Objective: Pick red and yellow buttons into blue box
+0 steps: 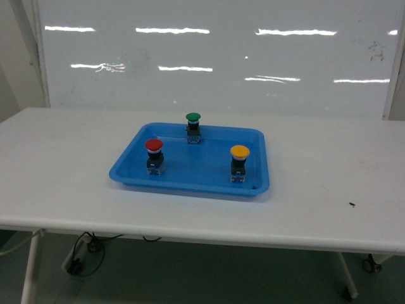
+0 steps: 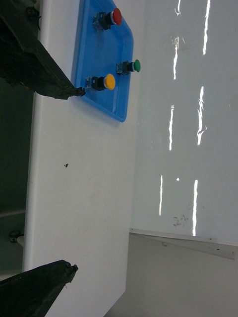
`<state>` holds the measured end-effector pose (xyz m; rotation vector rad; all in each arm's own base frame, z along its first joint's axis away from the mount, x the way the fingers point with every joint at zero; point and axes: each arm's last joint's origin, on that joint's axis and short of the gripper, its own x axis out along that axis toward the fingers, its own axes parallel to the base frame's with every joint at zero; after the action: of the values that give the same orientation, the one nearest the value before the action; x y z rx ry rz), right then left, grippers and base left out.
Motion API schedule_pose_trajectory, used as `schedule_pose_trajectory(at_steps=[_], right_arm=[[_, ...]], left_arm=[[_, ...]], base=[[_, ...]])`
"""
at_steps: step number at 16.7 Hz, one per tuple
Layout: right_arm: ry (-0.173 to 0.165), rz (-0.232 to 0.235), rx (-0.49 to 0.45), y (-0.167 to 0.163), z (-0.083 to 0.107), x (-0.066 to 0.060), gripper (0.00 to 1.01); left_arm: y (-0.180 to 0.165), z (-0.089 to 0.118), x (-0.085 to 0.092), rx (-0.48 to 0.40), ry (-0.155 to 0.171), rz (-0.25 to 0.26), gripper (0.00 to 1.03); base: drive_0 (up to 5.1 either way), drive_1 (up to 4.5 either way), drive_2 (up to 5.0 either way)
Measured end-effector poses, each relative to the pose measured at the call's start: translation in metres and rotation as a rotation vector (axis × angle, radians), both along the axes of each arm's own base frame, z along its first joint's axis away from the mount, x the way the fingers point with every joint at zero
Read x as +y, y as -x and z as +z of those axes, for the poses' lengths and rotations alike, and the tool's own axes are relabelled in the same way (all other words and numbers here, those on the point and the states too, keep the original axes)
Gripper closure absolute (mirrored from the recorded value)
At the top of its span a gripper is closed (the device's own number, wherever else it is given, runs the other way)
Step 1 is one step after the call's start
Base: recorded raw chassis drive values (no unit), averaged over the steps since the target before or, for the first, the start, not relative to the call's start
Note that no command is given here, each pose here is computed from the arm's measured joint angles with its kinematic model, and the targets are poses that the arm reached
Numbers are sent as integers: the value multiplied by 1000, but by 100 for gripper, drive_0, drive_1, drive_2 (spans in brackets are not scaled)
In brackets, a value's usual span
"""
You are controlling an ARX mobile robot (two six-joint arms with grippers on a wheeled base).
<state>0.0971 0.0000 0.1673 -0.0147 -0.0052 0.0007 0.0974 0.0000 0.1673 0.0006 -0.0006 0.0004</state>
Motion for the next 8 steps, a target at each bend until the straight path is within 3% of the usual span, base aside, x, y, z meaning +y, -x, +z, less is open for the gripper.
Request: schedule_pose_trajectory(at_steps=[8], right_arm=[[0,0,0,0,0,0,3]], left_arm=[[0,0,0,0,0,0,5]], base=[[0,0,0]])
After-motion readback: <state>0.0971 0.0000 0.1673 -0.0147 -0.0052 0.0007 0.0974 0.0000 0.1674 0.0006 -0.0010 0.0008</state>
